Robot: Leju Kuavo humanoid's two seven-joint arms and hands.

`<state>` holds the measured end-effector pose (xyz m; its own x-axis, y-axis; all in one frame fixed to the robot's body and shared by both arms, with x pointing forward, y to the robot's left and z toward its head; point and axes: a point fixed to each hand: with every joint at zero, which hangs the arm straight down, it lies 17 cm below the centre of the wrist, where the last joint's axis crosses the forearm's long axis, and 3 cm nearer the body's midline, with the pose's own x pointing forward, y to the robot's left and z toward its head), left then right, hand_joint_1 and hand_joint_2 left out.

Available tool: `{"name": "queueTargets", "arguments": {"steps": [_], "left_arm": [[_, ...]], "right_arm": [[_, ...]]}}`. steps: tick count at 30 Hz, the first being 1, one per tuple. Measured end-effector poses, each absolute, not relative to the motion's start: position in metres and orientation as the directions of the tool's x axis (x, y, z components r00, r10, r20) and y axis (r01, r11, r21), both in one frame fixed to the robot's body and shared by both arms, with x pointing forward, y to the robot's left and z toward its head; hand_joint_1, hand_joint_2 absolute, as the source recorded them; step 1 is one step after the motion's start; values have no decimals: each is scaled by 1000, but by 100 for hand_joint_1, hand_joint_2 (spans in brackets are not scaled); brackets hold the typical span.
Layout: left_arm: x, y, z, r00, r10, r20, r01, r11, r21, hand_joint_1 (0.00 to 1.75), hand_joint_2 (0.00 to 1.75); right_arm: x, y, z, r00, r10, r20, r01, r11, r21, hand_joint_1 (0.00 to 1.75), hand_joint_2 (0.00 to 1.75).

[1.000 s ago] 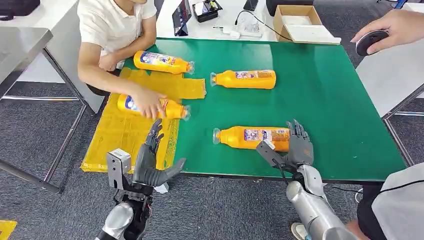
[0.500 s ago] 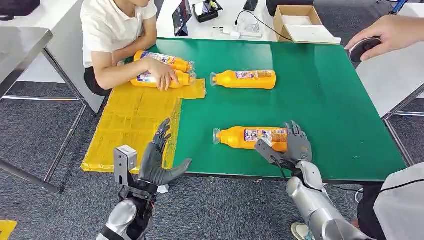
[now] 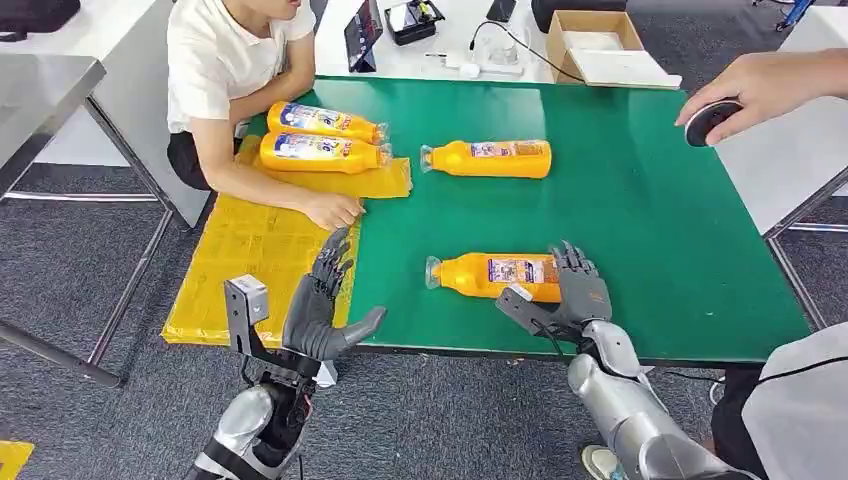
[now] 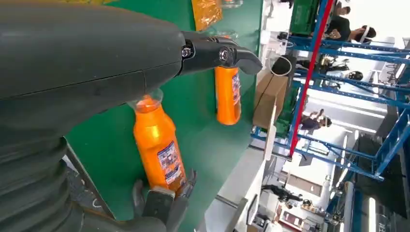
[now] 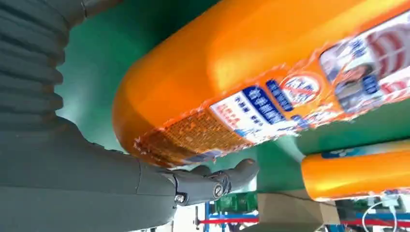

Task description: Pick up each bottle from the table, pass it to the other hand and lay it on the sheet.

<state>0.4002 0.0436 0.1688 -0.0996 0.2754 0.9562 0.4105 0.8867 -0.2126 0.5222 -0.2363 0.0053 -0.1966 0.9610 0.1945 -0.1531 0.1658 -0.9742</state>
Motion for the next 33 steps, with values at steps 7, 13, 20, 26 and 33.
{"name": "queueTargets", "arguments": {"steps": [7, 13, 20, 26, 33], "left_arm": [[402, 43, 165, -92, 266, 960, 413, 887, -207, 0, 175], [404, 41, 163, -88, 259, 962, 415, 887, -201, 0, 175], [407, 40, 160, -82, 250, 965, 419, 887, -194, 0, 175], [407, 35, 156, -63, 252, 966, 437, 877, -201, 0, 175], [409, 33, 153, -55, 251, 967, 442, 874, -202, 0, 175]], "right_arm": [[524, -244, -6, -153, 971, 185, -225, 148, -963, 0, 175], [525, -254, -16, -101, 979, 178, -302, 140, -943, 0, 175], [521, -268, -29, -63, 984, 164, -390, 127, -912, 175, 175], [513, -284, -43, -37, 985, 168, -466, 131, -875, 175, 175], [510, -288, -46, -38, 983, 181, -485, 140, -863, 175, 175]]}}
